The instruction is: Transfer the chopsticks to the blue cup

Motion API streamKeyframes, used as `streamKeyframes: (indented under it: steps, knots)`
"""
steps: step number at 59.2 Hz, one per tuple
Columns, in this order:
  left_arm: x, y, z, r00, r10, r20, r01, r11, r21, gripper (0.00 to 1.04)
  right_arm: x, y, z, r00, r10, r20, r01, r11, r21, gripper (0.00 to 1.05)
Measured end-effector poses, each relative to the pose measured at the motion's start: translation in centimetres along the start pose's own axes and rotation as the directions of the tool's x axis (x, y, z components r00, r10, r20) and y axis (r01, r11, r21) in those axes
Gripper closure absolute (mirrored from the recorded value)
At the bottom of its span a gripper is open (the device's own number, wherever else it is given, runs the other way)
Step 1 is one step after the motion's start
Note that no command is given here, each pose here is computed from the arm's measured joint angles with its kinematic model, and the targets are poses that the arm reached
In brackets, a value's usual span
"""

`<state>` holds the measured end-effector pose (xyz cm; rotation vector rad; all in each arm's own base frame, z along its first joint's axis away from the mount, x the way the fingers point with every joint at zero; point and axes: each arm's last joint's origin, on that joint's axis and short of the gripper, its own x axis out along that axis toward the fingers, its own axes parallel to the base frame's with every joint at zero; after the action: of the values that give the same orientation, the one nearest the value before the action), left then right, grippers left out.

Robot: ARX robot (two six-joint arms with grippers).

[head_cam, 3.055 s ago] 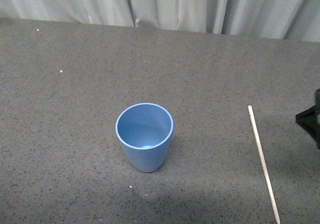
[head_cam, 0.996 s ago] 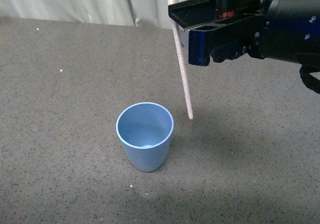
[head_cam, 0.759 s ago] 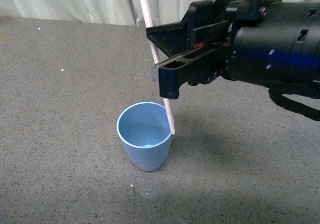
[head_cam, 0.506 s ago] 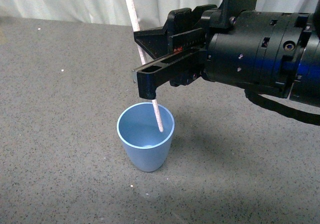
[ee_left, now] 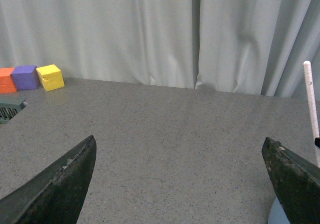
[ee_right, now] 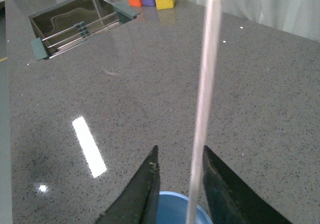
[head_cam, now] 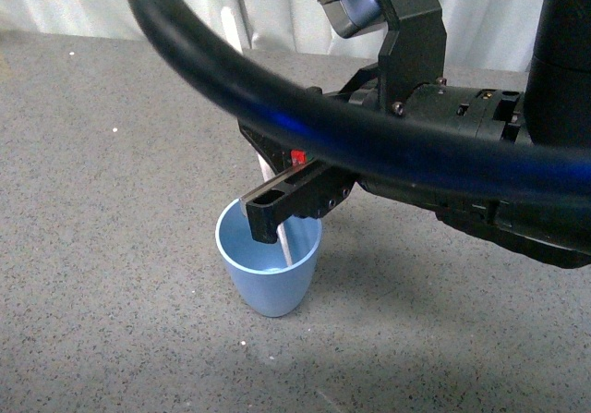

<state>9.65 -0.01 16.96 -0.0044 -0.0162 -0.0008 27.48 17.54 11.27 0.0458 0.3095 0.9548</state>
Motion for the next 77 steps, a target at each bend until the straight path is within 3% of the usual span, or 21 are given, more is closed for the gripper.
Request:
streamKeyframes:
  steps: [16,20,25,32,36,40,59,66,70,77]
  knots:
    - [0.0,0.0,0.0,1.000,0.000,0.000,0.000,1.000,0.000,0.07,-2.1,0.1,0.7,0.999,-0.034,0.024,0.034,0.999,0.000,0.29]
    - [0.0,0.0,0.0,1.000,0.000,0.000,0.000,1.000,0.000,0.07,-2.9,0.0,1.0,0.997,-0.079,0.025,0.078,0.997,0.015,0.18]
    - [0.0,0.0,0.0,1.000,0.000,0.000,0.000,1.000,0.000,0.07,-4.2,-0.4,1.1,0.979,-0.205,-0.010,0.206,0.978,0.044,0.07]
    - [0.0,0.0,0.0,1.000,0.000,0.000,0.000,1.000,0.000,0.07,-6.6,-1.9,0.8,0.900,-0.426,-0.095,0.434,0.895,0.097,0.10]
    - [0.0,0.0,0.0,1.000,0.000,0.000,0.000,1.000,0.000,0.07,-9.6,-3.6,0.3,0.763,-0.617,-0.193,0.646,0.736,0.203,0.09]
    - [0.0,0.0,0.0,1.000,0.000,0.000,0.000,1.000,0.000,0.07,-12.4,-4.2,-0.1,0.652,-0.710,-0.265,0.758,0.606,0.240,0.09]
    - [0.0,0.0,0.0,1.000,0.000,0.000,0.000,1.000,0.000,0.07,-18.7,-1.7,0.1,0.408,-0.902,-0.137,0.908,0.387,0.158,0.09]
    - [0.0,0.0,0.0,1.000,0.000,0.000,0.000,1.000,0.000,0.07,-20.6,-1.2,-0.6,0.523,-0.842,0.133,0.828,0.539,0.157,0.27]
    - [0.0,0.0,0.0,1.000,0.000,0.000,0.000,1.000,0.000,0.07,-21.2,-0.5,-0.4,0.540,-0.808,0.238,0.806,0.577,0.131,0.40]
    - [0.0,0.0,0.0,1.000,-0.001,0.000,0.001,1.000,0.000,0.07,-21.7,0.1,-0.2,0.540,-0.796,0.272,0.805,0.583,0.110,0.59]
